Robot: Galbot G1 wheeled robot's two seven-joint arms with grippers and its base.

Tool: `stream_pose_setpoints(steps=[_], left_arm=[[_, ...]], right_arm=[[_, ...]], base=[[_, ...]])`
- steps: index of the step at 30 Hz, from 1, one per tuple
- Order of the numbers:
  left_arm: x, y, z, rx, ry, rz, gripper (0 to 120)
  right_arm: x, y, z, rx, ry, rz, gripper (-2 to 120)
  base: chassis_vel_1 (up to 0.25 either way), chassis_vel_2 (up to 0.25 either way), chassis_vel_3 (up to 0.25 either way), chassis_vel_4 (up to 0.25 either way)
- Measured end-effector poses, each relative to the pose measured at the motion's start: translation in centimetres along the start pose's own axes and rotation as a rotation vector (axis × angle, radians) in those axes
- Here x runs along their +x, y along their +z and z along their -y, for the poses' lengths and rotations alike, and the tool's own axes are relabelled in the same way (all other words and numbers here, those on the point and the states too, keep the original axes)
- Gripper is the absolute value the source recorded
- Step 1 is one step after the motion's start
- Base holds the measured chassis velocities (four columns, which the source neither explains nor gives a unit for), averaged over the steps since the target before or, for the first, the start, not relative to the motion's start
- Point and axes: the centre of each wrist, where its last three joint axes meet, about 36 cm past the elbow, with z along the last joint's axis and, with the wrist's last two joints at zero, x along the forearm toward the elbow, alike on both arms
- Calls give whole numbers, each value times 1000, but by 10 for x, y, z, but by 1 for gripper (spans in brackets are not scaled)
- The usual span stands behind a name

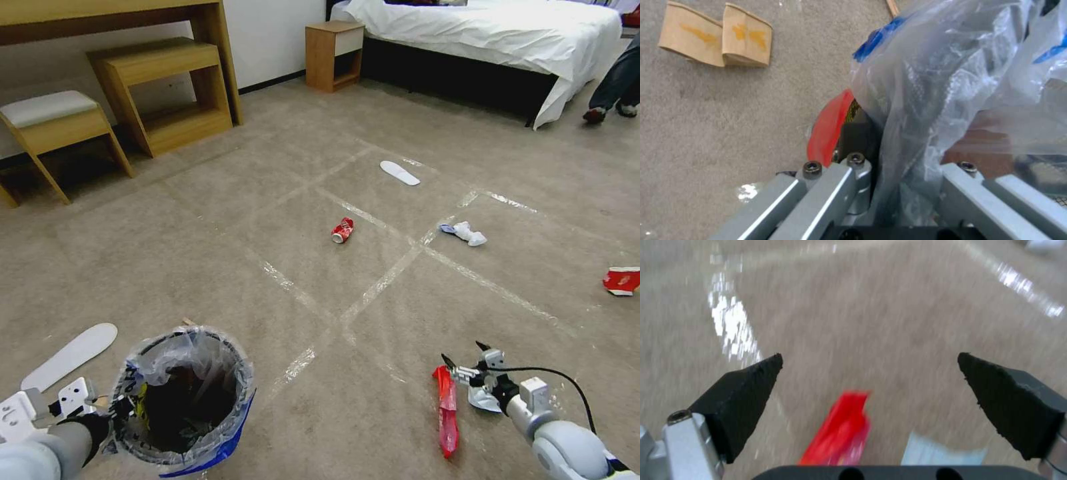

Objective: Pick up the trash bin and place the garbage on the floor into it.

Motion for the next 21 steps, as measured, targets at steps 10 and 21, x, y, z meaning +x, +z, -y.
stream_pose_setpoints(steps=[10,21], left_arm=[[-3,6,1,2,-6,-9,0],[-5,11,1,-5,-15,-11,0]], right_arm=[[8,40,-6,44,-56,-141,100],[5,66,-18,36,-53,-197,100]], base=[[0,0,0,0],[0,0,0,0]])
